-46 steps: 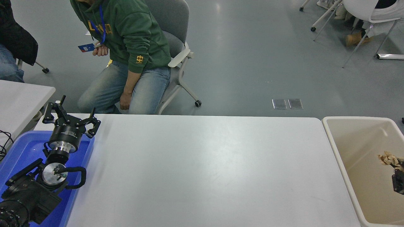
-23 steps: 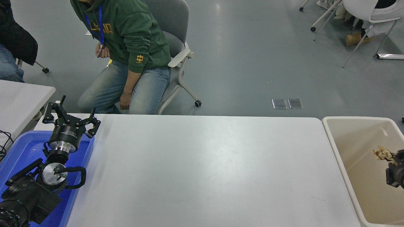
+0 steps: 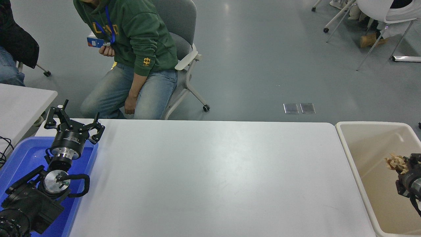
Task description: Clean the table surface
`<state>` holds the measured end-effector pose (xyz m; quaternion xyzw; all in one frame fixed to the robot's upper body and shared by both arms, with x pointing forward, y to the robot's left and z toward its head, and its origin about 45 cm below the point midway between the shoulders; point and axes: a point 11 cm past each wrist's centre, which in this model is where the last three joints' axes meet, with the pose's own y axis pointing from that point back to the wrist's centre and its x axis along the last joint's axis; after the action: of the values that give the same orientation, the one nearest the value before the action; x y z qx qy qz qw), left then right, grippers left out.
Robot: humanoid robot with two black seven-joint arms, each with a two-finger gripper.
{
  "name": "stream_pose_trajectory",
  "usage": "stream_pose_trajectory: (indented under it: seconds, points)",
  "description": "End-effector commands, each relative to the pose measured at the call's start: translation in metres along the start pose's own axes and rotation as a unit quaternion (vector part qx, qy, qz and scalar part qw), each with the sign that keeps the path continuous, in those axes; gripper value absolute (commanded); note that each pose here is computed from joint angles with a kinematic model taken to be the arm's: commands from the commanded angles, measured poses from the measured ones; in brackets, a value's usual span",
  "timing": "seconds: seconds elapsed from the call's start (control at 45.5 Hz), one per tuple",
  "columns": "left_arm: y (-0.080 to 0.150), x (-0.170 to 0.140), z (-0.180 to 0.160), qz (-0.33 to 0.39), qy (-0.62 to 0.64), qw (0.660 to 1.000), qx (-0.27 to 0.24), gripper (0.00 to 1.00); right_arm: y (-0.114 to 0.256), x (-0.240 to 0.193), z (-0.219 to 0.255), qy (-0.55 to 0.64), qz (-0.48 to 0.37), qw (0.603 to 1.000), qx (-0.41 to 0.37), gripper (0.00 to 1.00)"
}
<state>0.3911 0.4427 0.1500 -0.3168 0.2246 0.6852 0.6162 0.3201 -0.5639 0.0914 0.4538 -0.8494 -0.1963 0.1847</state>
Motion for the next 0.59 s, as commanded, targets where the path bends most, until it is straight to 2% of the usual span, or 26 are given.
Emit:
stream_pose_trajectory:
  seconds: [0.0, 0.571]
  points:
    - [-0.0001, -0.0001, 0.0000, 0.000, 0.000, 1.000, 0.000, 1.00, 0.0007, -0.0037, 0.0074, 0.001, -0.001, 1.000, -0.006, 1.00]
    - [-0.0001, -0.0001, 0.0000, 0.000, 0.000, 1.000, 0.000, 1.00, -0.0004, -0.0014, -0.0014, 0.002, 0.002, 1.000, 0.002, 1.00]
